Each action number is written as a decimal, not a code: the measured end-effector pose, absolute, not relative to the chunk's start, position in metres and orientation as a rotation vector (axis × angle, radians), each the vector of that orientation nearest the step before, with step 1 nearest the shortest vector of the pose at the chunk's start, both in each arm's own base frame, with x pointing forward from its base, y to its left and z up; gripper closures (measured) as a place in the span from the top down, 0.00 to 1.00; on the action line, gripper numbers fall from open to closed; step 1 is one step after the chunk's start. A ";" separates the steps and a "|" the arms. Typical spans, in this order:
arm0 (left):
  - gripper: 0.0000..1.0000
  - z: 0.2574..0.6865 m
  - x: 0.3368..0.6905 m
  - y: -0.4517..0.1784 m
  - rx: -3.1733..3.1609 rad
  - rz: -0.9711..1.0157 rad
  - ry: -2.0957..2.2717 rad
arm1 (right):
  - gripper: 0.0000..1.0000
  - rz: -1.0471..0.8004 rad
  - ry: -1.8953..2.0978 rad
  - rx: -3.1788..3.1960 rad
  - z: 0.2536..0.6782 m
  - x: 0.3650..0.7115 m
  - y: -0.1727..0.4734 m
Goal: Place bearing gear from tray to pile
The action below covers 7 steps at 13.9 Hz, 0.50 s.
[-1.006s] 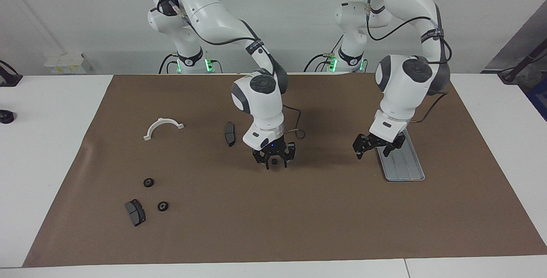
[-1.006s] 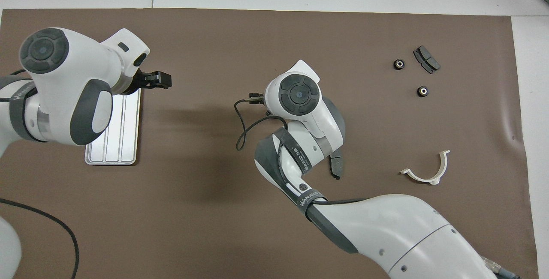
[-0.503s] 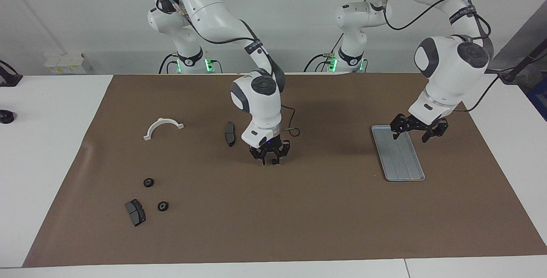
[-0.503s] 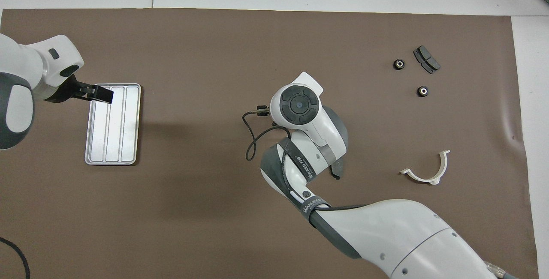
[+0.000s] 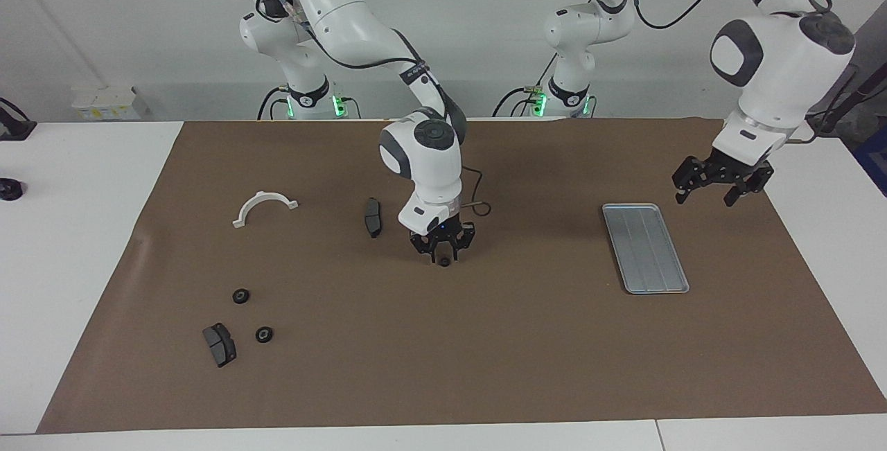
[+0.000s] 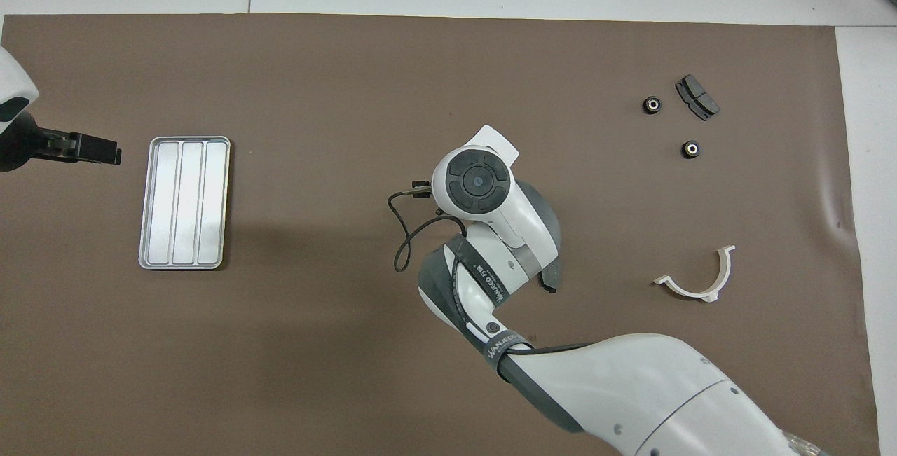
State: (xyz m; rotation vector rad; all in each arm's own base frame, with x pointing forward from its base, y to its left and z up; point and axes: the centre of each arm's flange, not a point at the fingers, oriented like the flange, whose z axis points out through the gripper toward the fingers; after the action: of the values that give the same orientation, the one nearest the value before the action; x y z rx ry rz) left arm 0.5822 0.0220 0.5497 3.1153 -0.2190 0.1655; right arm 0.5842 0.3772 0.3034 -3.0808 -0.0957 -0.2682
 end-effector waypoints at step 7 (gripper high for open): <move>1.00 0.608 0.556 -0.023 3.125 -0.013 -0.149 | 0.50 -0.258 -0.097 -3.086 0.300 0.583 0.376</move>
State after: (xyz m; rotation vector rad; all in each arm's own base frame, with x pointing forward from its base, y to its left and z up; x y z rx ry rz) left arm 0.5556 -0.0226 0.6078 3.1253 -0.1489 -0.0132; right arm 0.5825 0.3762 0.2999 -3.0856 -0.0965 -0.2585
